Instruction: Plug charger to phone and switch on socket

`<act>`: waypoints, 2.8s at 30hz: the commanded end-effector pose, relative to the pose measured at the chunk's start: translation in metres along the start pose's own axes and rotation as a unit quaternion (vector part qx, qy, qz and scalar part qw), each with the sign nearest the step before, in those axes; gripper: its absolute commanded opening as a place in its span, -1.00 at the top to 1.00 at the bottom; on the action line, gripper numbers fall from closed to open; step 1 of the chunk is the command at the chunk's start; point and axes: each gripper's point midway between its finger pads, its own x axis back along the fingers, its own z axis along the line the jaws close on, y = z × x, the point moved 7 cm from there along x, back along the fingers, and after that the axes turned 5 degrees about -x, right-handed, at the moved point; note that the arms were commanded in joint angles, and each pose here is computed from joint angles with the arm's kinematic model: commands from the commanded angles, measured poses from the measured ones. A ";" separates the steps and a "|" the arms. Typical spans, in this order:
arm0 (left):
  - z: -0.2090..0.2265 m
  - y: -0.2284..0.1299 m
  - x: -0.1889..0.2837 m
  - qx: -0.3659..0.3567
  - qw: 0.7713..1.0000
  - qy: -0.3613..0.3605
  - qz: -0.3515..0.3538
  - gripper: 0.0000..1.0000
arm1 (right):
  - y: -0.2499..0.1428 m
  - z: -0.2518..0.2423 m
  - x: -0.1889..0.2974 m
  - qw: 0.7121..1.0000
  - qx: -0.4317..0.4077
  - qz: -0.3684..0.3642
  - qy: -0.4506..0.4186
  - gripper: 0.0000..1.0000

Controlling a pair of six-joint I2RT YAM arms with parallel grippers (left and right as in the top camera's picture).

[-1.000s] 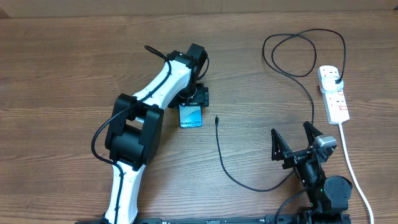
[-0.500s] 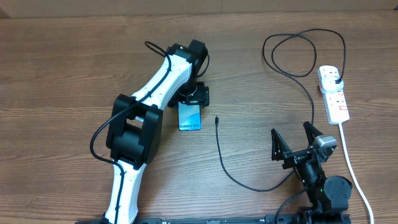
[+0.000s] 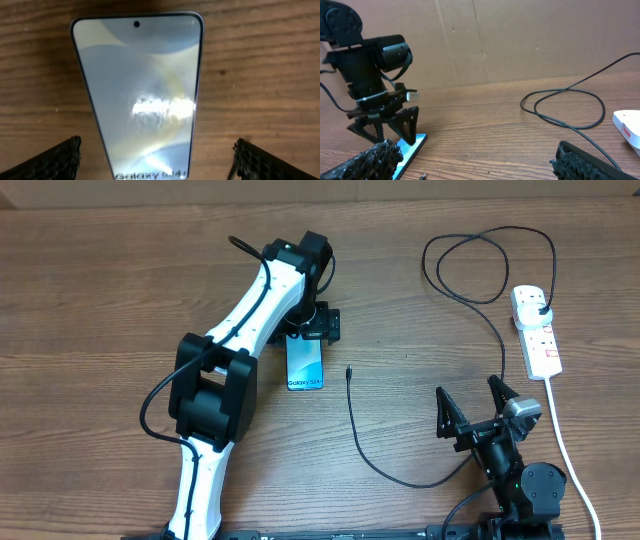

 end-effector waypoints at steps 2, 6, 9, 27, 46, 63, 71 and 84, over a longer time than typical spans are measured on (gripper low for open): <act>0.007 -0.002 -0.024 0.029 0.999 0.015 0.004 -1.00 | -0.002 -0.001 0.000 1.000 0.001 -0.001 0.000 -1.00; 0.011 -0.002 -0.032 0.034 0.999 0.027 -0.004 -1.00 | -0.002 -0.001 0.000 1.000 0.001 -0.001 0.000 -1.00; 0.014 -0.001 -0.032 0.032 0.998 0.047 -0.011 -0.99 | -0.002 -0.001 0.000 1.000 0.001 -0.001 0.000 -1.00; 0.016 -0.013 -0.059 0.046 0.996 0.077 -0.010 -0.99 | -0.002 -0.001 0.000 1.000 0.001 -0.001 0.000 -1.00; 0.027 -0.021 -0.065 0.054 0.995 0.081 0.011 -0.54 | -0.002 -0.001 0.000 1.000 0.001 -0.001 0.000 -1.00; -0.008 -0.017 -0.009 0.015 0.992 -0.099 0.076 -0.54 | -0.002 -0.001 0.000 1.000 0.001 -0.001 0.000 -1.00; -0.014 -0.027 0.017 -0.003 0.935 -0.323 0.148 -0.53 | -0.002 -0.001 0.000 1.000 0.001 -0.001 0.000 -1.00; 0.002 -0.010 0.077 0.070 0.776 -0.606 0.159 -0.53 | -0.002 -0.001 0.000 1.000 0.001 -0.001 0.000 -1.00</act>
